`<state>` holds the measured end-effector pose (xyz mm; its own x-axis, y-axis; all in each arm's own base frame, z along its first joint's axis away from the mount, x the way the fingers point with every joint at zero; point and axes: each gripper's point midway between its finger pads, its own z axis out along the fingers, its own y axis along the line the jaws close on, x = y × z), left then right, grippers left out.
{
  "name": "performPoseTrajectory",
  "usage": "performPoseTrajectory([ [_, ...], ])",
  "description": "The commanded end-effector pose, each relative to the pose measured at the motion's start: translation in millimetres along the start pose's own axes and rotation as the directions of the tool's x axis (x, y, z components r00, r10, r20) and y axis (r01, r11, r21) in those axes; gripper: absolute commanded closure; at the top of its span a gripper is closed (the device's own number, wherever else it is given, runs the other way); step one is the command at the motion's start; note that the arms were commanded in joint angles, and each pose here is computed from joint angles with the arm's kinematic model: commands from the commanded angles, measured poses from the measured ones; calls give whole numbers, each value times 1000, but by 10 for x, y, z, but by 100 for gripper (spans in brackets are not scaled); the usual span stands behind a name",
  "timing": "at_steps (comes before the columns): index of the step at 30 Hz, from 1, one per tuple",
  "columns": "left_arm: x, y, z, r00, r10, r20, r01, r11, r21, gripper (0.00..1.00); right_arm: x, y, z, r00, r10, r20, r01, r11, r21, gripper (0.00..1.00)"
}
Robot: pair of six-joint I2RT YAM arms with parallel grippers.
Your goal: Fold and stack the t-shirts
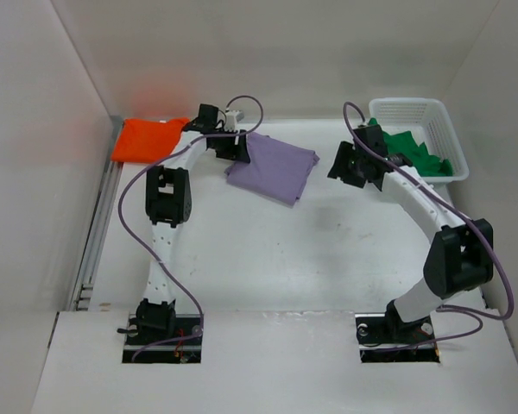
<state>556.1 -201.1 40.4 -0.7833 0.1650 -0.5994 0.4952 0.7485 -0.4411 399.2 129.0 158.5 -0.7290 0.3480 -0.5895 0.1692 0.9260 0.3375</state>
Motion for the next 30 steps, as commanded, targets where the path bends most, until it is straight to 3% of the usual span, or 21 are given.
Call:
performPoseTrajectory([
  [1,609,9,287,977,-26,-212,13,998,-63,43,-127,43,-201,998,-15,58,16,1000,-11,41],
  [5,628,-8,345,972,-9,-233,-12,996,-88,53,-171,26,-290,997,-9,77,10,1000,-15,41],
  [8,633,-17,351,972,-10,-235,-11,996,-86,70,-204,-26,-356,995,0,97,1,1000,-8,41],
  [10,631,-46,347,972,-17,-233,-1,997,-77,89,-210,-74,-384,995,6,104,-6,1000,-1,41],
  [12,615,-184,319,973,-25,-228,22,1000,-16,100,-218,-106,-412,994,12,111,-12,1000,1,41],
  [15,463,-437,180,983,-26,-180,40,997,69,100,-234,-168,-468,992,23,125,-23,1000,4,41],
  [18,74,-458,-100,999,-17,-52,19,999,41,100,-247,-258,-507,990,37,139,-39,999,13,41],
  [21,-305,-253,-448,998,-6,63,10,997,-74,100,-262,-337,-541,987,48,156,-53,998,23,41],
  [25,-530,238,-814,991,62,121,-25,958,-286,100,-289,-416,-587,981,60,184,-67,997,31,41],
  [30,-747,1005,-1145,976,179,125,-78,820,-567,100,-279,-505,-612,978,72,194,-82,996,40,41],
])
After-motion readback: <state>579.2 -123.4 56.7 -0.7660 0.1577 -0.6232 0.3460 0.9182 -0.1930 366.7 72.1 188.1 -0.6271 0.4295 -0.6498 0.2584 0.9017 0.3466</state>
